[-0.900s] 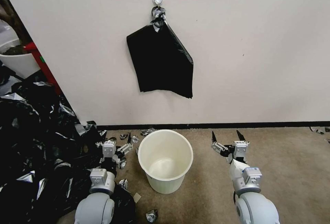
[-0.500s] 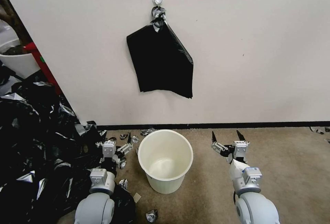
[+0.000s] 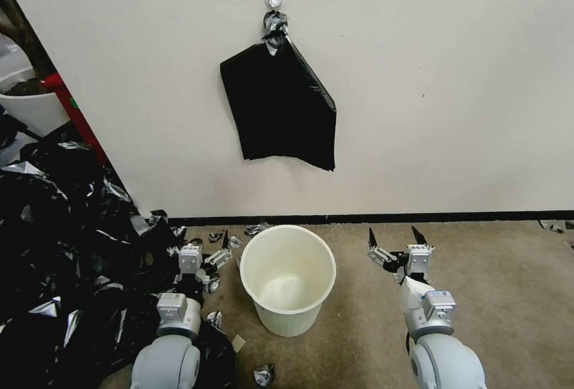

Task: Place a trash bag onto the trash bin.

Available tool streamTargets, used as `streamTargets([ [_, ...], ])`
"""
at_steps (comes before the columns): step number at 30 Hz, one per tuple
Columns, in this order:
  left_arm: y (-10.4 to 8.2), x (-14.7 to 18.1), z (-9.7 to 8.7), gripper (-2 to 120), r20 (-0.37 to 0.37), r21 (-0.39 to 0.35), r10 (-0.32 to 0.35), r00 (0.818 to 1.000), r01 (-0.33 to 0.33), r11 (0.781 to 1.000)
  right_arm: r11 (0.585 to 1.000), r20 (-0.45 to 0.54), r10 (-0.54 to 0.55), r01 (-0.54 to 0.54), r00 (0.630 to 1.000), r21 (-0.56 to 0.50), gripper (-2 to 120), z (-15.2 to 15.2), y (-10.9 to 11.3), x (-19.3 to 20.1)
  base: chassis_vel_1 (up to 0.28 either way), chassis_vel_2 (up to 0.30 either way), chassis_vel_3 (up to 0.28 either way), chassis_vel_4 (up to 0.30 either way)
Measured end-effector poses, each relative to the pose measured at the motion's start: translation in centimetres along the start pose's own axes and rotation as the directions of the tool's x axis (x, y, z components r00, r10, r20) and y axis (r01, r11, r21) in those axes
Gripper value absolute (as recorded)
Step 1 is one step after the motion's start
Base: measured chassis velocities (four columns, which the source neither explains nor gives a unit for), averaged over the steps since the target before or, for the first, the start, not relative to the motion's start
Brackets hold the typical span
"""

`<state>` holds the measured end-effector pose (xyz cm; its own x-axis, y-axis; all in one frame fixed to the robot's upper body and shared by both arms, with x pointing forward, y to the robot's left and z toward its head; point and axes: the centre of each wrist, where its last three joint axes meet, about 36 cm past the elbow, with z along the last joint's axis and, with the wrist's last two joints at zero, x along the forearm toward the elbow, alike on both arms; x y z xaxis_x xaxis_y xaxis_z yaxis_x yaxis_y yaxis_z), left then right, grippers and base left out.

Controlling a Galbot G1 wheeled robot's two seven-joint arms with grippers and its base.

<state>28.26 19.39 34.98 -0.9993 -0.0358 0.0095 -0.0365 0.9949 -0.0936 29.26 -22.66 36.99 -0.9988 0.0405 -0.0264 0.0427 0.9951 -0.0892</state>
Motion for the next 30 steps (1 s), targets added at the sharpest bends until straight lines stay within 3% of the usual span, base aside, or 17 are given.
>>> streamTargets([
  [2,-0.4,0.2,0.3,100,0.028,0.024,-0.004,1.000,0.003,1.000,0.999,0.062,0.034,-0.034,0.998,0.000,100,-0.3,0.2,0.4,0.000,0.000,0.000,0.000],
  [3,-0.4,0.1,0.2,100,0.075,0.013,0.020,0.997,-0.021,1.000,0.998,0.119,0.062,-0.062,0.991,-0.009,100,-0.7,0.5,0.8,0.000,0.000,0.000,0.000],
  [7,0.1,-0.1,0.1,100,0.111,-0.027,0.042,0.993,-0.039,0.999,0.999,0.213,0.043,-0.043,0.976,-0.003,100,-1.1,0.4,0.4,0.000,0.000,0.000,0.000],
  [12,0.7,-0.3,0.0,100,0.128,-0.064,0.047,0.991,-0.039,0.997,1.000,0.220,0.017,-0.018,0.975,0.003,100,-0.6,0.2,0.1,0.000,0.000,0.000,0.000],
  [16,2.3,-0.6,-0.2,100,0.203,-0.136,0.037,0.979,-0.009,0.991,0.993,0.245,-0.030,0.056,0.969,-0.100,100,-0.2,1.0,-0.6,0.000,0.000,0.000,0.000],
  [18,4.7,-1.1,-1.0,100,0.278,-0.184,-0.003,0.961,0.056,0.981,0.938,0.284,-0.095,0.182,0.954,-0.296,100,-0.7,3.4,-2.0,0.000,0.000,0.000,0.000],
  [19,4.7,-1.1,-1.0,100,0.278,-0.184,-0.003,0.961,0.056,0.981,0.938,0.284,-0.095,0.182,0.954,-0.296,100,-0.7,3.4,-2.0,0.000,0.000,0.000,0.000],
  [21,5.4,-1.4,-1.4,100,0.294,-0.153,-0.029,0.955,0.077,0.985,0.886,0.327,-0.143,0.268,0.934,-0.379,100,-0.9,5.2,-3.7,0.000,0.000,0.000,0.000],
  [22,5.5,-1.5,-1.4,100,0.294,-0.104,-0.049,0.955,0.083,0.991,0.840,0.380,-0.182,0.344,0.907,-0.420,100,-1.1,6.9,-5.9,0.000,0.000,0.000,0.000],
  [23,5.4,-1.5,-1.4,100,0.288,-0.064,-0.062,0.956,0.084,0.994,0.811,0.419,-0.209,0.396,0.884,-0.430,100,-1.3,8.2,-7.9,0.000,0.000,0.000,0.000],
  [24,5.4,-1.5,-1.4,100,0.288,-0.064,-0.062,0.956,0.084,0.994,0.811,0.419,-0.209,0.396,0.884,-0.430,100,-1.3,8.2,-7.9,0.000,0.000,0.000,0.000],
  [26,4.7,-0.9,-1.1,100,0.268,-0.019,-0.066,0.961,0.074,0.997,0.767,0.480,-0.254,0.477,0.840,-0.428,100,-1.9,11.0,-12.4,0.000,0.000,0.000,0.000],
  [28,4.6,-0.6,-1.0,100,0.262,-0.016,-0.065,0.963,0.072,0.997,0.752,0.493,-0.264,0.497,0.829,-0.432,100,-2.2,11.7,-13.6,0.000,0.000,0.000,0.000],
  [30,4.5,0.0,-0.7,100,0.253,-0.025,-0.065,0.965,0.074,0.997,0.704,0.520,-0.287,0.546,0.804,-0.455,100,-3.7,13.6,-17.4,0.000,0.000,0.000,0.000],
])
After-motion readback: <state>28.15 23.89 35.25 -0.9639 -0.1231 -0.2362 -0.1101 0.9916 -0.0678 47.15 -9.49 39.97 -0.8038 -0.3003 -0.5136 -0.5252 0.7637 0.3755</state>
